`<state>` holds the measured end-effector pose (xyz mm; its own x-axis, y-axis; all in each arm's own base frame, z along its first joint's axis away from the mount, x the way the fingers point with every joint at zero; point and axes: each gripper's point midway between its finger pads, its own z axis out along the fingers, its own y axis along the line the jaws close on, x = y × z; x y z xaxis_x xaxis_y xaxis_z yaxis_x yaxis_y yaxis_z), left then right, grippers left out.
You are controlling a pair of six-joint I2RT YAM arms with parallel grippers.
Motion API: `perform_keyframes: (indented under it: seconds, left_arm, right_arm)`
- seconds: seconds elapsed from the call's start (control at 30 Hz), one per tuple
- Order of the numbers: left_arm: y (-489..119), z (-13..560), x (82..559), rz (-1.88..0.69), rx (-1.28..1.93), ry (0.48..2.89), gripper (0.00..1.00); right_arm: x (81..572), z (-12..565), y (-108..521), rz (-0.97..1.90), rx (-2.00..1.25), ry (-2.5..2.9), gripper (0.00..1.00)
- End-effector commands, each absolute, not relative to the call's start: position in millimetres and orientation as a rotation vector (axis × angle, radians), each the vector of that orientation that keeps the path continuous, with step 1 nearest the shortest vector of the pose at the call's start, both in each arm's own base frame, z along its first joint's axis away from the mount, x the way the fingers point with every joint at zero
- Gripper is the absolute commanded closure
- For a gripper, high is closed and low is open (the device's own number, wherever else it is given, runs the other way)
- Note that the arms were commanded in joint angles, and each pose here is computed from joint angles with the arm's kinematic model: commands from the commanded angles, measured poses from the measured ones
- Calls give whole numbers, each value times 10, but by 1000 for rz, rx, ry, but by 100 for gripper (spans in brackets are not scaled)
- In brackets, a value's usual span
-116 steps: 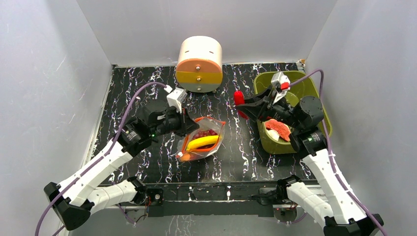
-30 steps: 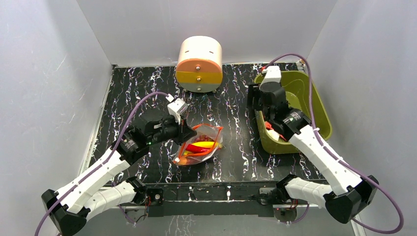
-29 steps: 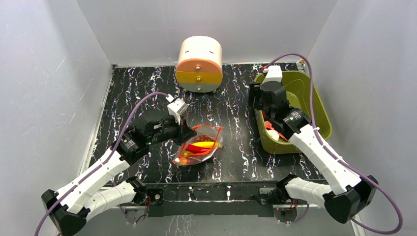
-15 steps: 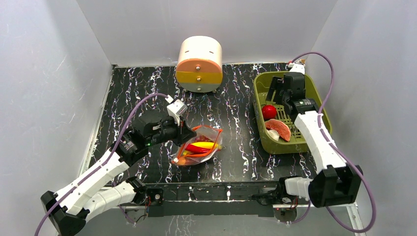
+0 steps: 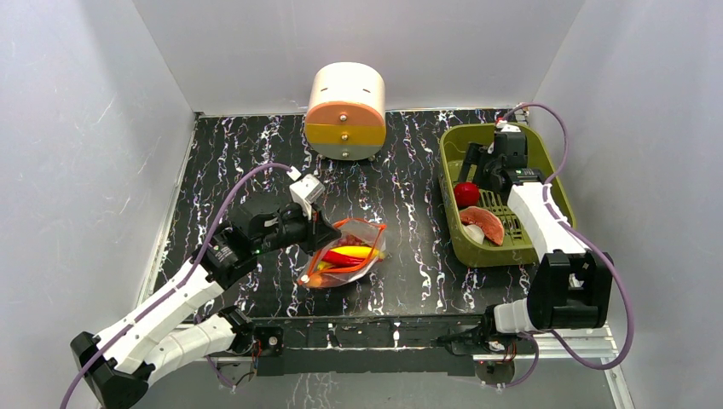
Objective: Place the food in the zip-top bag and seal the zipper
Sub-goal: Pick up the fake vegetable from the bin.
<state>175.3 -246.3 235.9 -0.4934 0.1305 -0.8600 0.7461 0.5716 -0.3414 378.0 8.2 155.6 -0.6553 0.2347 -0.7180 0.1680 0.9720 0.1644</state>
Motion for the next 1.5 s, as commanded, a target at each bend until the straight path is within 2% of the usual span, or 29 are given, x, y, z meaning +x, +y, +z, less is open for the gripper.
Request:
perform_keyframes:
  seconds: [0.0, 0.87, 1.13, 1.47]
  left_arm:
    - [-2482, 2525, 1712, -963, 710, 1881, 100]
    - [-2479, 2483, 1723, -981, 649, 1904, 100]
    - [-2452, 2515, 1716, -992, 605, 1895, 100]
    - [-2405, 2507, 1731, -972, 573, 1908, 100]
  right_arm:
    - [3902, 1528, -18, 110, 315, 2251, 16]
    - [3970, 897, 118, 219, 281, 2414, 15]
    - [3921, 810, 94, 198, 287, 2442, 25]
    - [3906, 960, 39, 163, 305, 2407, 44]
